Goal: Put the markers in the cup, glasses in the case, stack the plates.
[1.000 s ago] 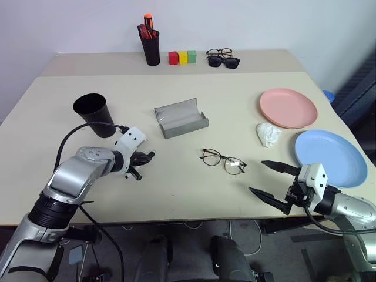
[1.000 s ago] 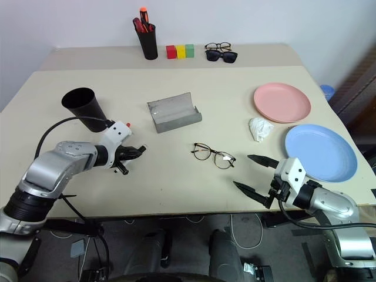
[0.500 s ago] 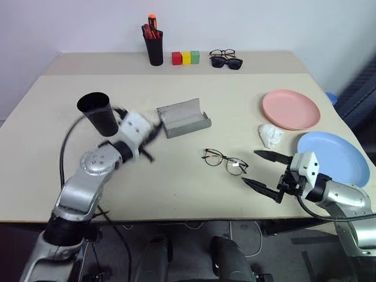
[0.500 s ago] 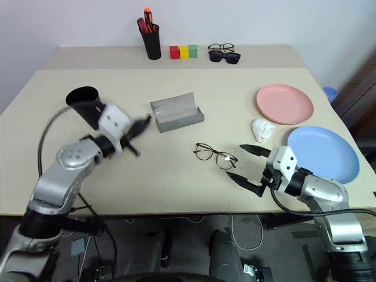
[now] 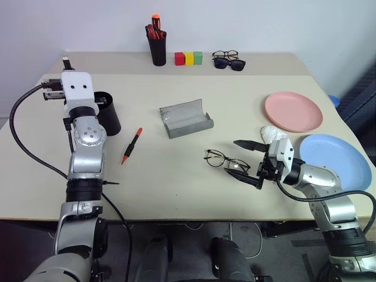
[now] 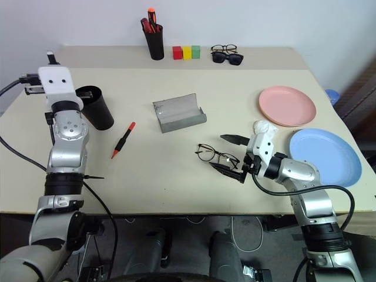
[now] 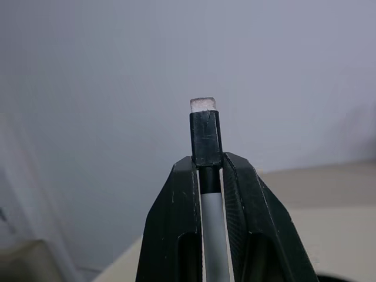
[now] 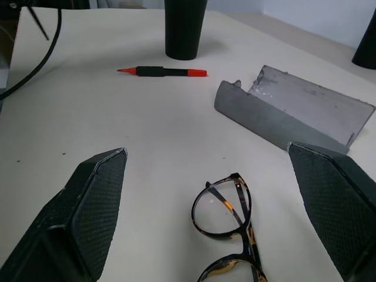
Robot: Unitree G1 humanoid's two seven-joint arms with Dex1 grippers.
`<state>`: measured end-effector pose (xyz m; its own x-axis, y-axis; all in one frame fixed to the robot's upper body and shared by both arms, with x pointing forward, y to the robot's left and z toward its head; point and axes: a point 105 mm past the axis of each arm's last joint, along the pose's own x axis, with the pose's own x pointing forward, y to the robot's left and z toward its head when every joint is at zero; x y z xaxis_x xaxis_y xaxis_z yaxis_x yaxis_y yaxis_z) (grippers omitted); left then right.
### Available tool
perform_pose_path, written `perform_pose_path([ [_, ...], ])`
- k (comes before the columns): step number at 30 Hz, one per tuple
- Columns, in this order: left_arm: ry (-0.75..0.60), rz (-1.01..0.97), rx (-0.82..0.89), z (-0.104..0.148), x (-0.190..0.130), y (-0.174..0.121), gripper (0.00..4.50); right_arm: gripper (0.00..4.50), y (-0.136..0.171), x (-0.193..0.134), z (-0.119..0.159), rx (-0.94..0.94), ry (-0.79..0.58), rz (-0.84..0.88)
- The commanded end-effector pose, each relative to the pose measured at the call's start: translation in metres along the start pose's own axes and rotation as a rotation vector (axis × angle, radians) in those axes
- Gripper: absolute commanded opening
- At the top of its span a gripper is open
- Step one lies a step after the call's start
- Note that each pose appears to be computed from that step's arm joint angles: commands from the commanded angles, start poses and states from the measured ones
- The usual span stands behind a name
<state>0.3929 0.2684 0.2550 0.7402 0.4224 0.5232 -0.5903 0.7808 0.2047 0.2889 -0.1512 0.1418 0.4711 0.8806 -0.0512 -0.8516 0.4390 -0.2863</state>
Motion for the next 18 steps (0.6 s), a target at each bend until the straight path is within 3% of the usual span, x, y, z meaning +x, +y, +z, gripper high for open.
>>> perform_pose_path([
  [1,-0.064,0.034,-0.016,0.015,0.01,0.0,0.07,4.5,-0.002,-0.001,0.008,-0.036,-0.022,-0.005],
  [12,-0.069,-0.012,-0.005,0.004,0.009,-0.026,0.07,4.5,0.001,-0.006,0.009,-0.034,-0.017,-0.029],
  [18,-0.062,-0.068,-0.02,-0.004,-0.002,-0.04,2.88,4.5,0.0,-0.008,0.011,-0.035,-0.01,-0.042],
])
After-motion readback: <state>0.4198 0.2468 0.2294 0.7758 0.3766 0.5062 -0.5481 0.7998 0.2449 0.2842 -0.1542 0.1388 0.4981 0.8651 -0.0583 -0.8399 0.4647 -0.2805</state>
